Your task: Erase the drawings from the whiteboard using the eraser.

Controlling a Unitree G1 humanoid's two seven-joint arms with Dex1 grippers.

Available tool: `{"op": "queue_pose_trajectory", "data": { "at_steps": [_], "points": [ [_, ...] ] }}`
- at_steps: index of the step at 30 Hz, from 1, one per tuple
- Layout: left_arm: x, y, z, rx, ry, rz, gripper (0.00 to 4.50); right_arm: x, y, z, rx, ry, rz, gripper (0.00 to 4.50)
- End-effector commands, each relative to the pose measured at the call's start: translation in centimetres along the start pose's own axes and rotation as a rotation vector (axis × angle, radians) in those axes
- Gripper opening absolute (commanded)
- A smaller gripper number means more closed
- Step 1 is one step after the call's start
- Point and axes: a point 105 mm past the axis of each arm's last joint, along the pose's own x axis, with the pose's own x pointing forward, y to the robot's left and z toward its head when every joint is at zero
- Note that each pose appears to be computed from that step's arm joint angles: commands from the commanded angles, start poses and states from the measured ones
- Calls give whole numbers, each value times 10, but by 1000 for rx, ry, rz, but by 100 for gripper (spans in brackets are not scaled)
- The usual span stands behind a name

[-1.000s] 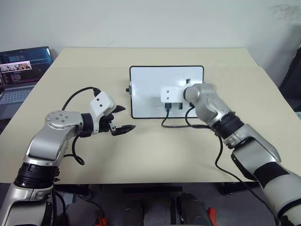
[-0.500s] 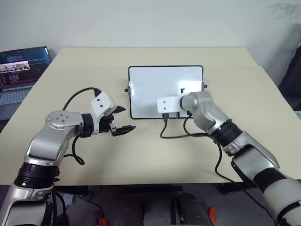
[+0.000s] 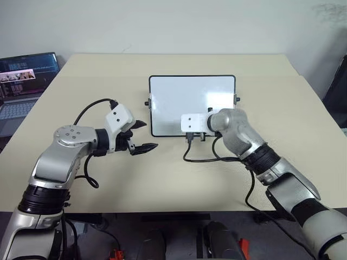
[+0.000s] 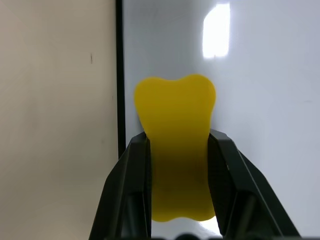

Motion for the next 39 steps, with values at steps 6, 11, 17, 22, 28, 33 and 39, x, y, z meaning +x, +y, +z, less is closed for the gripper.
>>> {"op": "queue_pose_trajectory", "data": {
  "at_steps": [6, 11, 17, 22, 28, 33, 39],
  "points": [
    [28, -35, 47, 31, -187, -196, 450, -127, -69, 0, 331, -265, -194, 114],
    [63, -69, 67, 61, -265, -383, 450, -171, -98, -99, 591, -31, -469, 114],
    [106, -92, 85, 73, -312, -453, 450, -197, -77, -178, 811, 189, -553, 114],
    [135, -109, 92, 125, -301, -472, 450, -196, -35, -227, 991, 308, -480, 114],
    [150, -116, 89, 226, -271, -459, 450, -189, -4, -253, 1115, 351, -426, 114],
    [148, -114, 90, 211, -290, -451, 450, -193, 12, -282, 1237, 414, -481, 114],
    [147, -112, 88, 204, -288, -442, 450, -187, 18, -287, 1316, 421, -470, 149]
  ]
}}
